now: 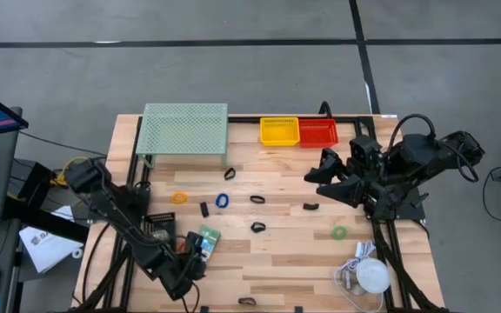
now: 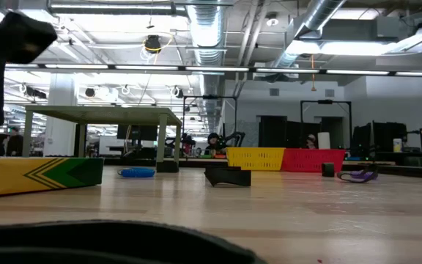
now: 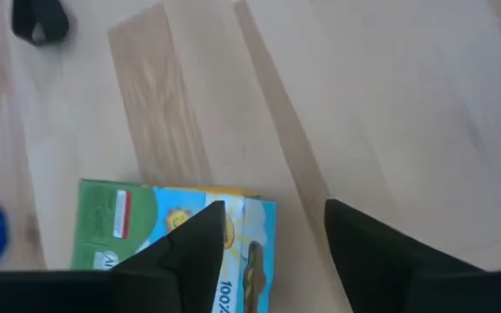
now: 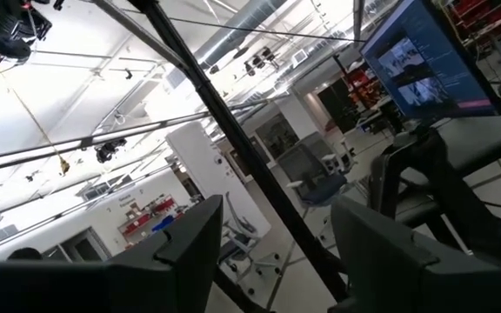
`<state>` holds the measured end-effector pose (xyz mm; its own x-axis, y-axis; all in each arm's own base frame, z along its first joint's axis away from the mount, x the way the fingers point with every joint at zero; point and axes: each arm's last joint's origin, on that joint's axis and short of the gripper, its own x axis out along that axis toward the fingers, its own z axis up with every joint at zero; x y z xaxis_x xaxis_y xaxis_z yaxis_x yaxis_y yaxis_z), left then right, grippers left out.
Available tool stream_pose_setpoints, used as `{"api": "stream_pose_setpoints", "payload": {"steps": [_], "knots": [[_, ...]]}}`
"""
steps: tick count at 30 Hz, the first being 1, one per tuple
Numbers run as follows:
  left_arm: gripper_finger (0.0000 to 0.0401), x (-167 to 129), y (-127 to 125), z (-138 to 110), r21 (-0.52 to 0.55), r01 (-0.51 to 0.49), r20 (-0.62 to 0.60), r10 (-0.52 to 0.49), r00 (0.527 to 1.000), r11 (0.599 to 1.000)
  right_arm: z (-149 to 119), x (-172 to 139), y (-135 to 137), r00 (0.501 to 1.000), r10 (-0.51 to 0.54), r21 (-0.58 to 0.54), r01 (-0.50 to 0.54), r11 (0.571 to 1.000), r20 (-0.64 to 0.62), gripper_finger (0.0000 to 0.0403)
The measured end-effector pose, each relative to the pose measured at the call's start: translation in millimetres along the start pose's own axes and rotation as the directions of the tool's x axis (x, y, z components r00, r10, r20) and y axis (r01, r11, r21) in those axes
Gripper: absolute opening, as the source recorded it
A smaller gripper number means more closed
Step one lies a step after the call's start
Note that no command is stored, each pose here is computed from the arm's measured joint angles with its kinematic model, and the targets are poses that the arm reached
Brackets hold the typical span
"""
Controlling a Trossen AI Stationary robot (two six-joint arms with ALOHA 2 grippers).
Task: Pick & Place Office Desk Supplies
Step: Put the yellow crayon box into the black basket
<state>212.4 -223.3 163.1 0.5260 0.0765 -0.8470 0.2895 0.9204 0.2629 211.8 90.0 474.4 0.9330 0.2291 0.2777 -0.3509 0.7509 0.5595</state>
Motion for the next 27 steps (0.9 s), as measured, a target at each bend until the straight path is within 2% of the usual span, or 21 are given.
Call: {"api": "stream_pose_setpoints", "payload": {"steps": [7, 21, 27], "knots": [[0.0147, 8.8, -2.8, -4.6, -0.055, -0.069, -0.019, 0.068, 0.997, 0.996, 0.1, 0.0, -0.1, 1.0, -0.005, 0.006, 0.005, 1.0, 0.003, 0.0211], [0.0013, 10.6, 1.8, -5.5, -0.126, -0.087, -0.044, 0.082, 0.996, 0.988, 0.1, 0.0, -0.2, 1.0, -0.007, 0.005, 0.007, 1.0, 0.004, 0.0211], [0.0002, 8.3, 6.2, -3.3, -0.148, -0.051, -0.055, 0.044, 0.998, 0.988, 0.0, 0.0, 0.0, 1.0, -0.006, 0.006, 0.006, 1.0, 0.003, 0.0211]]}}
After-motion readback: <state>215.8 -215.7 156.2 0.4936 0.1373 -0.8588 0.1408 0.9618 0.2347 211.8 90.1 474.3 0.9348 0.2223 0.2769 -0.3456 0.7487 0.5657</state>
